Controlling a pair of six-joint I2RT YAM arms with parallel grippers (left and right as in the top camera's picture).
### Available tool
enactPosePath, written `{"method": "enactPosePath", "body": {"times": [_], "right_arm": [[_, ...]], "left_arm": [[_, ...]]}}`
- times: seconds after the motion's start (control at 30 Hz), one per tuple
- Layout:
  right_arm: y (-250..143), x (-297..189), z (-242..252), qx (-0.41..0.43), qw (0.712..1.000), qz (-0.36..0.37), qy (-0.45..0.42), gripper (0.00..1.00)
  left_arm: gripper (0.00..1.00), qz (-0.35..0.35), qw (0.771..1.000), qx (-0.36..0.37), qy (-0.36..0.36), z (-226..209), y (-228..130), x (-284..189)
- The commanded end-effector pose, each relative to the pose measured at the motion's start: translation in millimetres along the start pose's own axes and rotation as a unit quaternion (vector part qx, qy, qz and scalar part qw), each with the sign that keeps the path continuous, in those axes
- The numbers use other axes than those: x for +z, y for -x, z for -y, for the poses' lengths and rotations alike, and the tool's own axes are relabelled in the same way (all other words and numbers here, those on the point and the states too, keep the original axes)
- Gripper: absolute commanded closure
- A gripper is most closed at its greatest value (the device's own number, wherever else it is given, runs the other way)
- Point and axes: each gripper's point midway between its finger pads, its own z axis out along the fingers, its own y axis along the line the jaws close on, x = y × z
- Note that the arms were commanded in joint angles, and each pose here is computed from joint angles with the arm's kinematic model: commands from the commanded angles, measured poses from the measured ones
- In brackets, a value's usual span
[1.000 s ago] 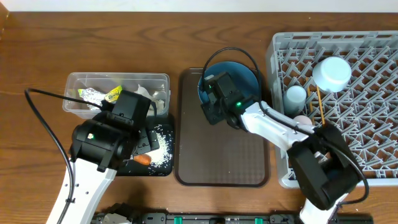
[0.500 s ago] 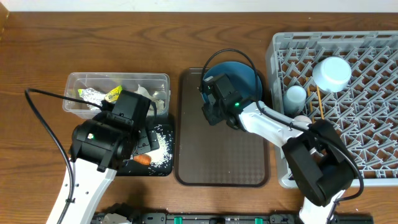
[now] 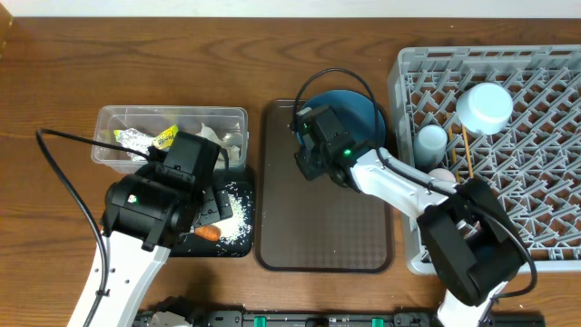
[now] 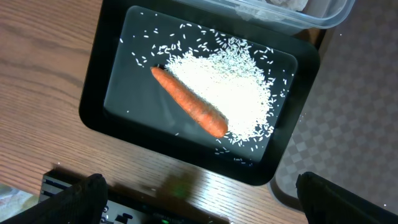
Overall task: Sort waste into correct bins and load items into the dishwasher rack
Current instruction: 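Lift the blue plate and carry it right over the rack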
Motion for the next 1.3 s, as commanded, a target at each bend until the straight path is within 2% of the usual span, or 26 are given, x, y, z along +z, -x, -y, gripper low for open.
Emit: {"method": "enactPosePath", "body": {"times": [0.0, 0.2, 0.37, 0.57, 0.83, 0.9, 1.13, 1.27], "right_arm": [[3.6, -5.3, -4.7, 0.009, 1.0, 0.004, 0.008, 0.99], [11.8, -14.4, -6.8, 0.018, 1.0, 0.018, 0.012, 0.99], [35.1, -46.1, -22.3, 0.033, 0.996, 0.056, 0.054, 0.99], [67.5, -109.2, -47.1, 0.03, 0.982, 0.119, 0.142, 0.99], [96.5, -204.3, -41.6, 0.057, 0.954, 0.202, 0.214, 0.99], [100.1, -226.4, -31.1, 0.078, 0.946, 0.218, 0.226, 0.99], [89.2, -275.2, 42.3, 0.161, 0.936, 0.251, 0.185, 0.99], [82.5, -305.7, 77.3, 0.197, 0.92, 0.278, 0.195, 0.99]], "left_arm": [[0.0, -0.001, 1.0, 0.0, 0.004, -2.3, -0.4, 0.6], [0.0, -0.001, 1.0, 0.0, 0.004, -2.3, -0.4, 0.6], [0.0, -0.001, 1.0, 0.0, 0.004, -2.3, -0.4, 0.6], [0.0, -0.001, 1.0, 0.0, 0.004, -2.3, -0.4, 0.6], [0.0, -0.001, 1.0, 0.0, 0.004, -2.3, -0.4, 0.6], [0.0, -0.001, 1.0, 0.0, 0.004, -2.3, -0.4, 0.6], [0.0, -0.001, 1.0, 0.0, 0.004, -2.3, -0.4, 0.6], [0.0, -0.001, 1.0, 0.0, 0.004, -2.3, -0.4, 0.6]]}}
